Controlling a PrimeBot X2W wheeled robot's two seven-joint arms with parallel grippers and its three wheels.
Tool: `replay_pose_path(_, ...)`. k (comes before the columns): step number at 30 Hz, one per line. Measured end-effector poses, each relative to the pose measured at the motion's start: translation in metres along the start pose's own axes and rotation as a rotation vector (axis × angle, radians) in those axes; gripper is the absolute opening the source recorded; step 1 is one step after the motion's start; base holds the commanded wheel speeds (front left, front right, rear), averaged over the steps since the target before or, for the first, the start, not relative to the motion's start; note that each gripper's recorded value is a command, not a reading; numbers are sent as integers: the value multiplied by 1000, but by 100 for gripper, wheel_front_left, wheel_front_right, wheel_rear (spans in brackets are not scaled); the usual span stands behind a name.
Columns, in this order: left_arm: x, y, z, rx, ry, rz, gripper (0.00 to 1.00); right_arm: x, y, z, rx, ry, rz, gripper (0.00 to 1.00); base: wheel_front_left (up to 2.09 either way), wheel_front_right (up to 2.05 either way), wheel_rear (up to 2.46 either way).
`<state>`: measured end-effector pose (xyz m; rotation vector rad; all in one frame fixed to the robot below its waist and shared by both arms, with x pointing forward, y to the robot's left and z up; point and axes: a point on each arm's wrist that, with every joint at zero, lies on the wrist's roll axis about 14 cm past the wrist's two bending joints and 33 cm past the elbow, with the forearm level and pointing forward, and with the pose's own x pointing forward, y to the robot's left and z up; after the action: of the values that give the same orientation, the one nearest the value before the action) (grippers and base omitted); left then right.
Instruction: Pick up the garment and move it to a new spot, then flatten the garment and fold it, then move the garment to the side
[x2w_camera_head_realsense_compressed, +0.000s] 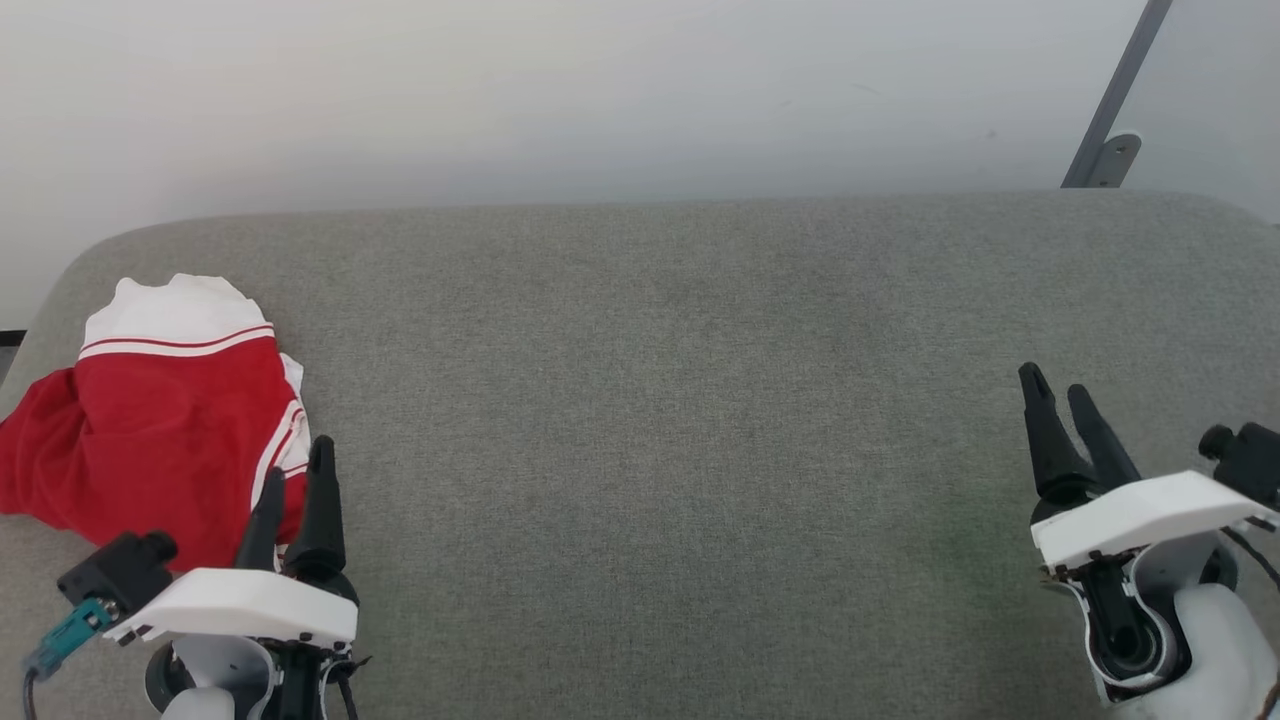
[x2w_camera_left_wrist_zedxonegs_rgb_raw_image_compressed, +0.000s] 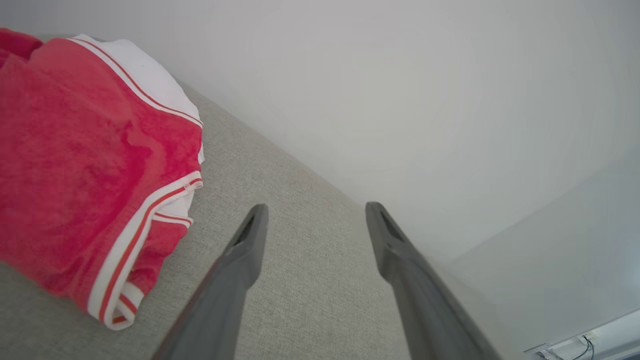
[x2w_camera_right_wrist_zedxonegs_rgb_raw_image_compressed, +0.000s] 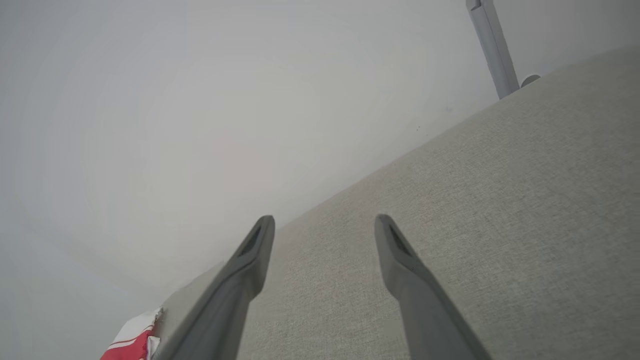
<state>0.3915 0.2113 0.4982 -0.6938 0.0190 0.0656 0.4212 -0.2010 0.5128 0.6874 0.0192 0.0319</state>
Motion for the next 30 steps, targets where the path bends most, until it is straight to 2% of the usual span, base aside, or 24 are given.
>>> replay_pose_path(8, 3, -3, 4, 128, -13, -8, 100, 5, 1, 4, -147, -5, 8, 100, 0, 0, 0)
replay_pose_path(30, 4, -10, 7, 399, -35, -61, 100, 12, 3, 12, -430, -26, 37, 100, 0, 0, 0)
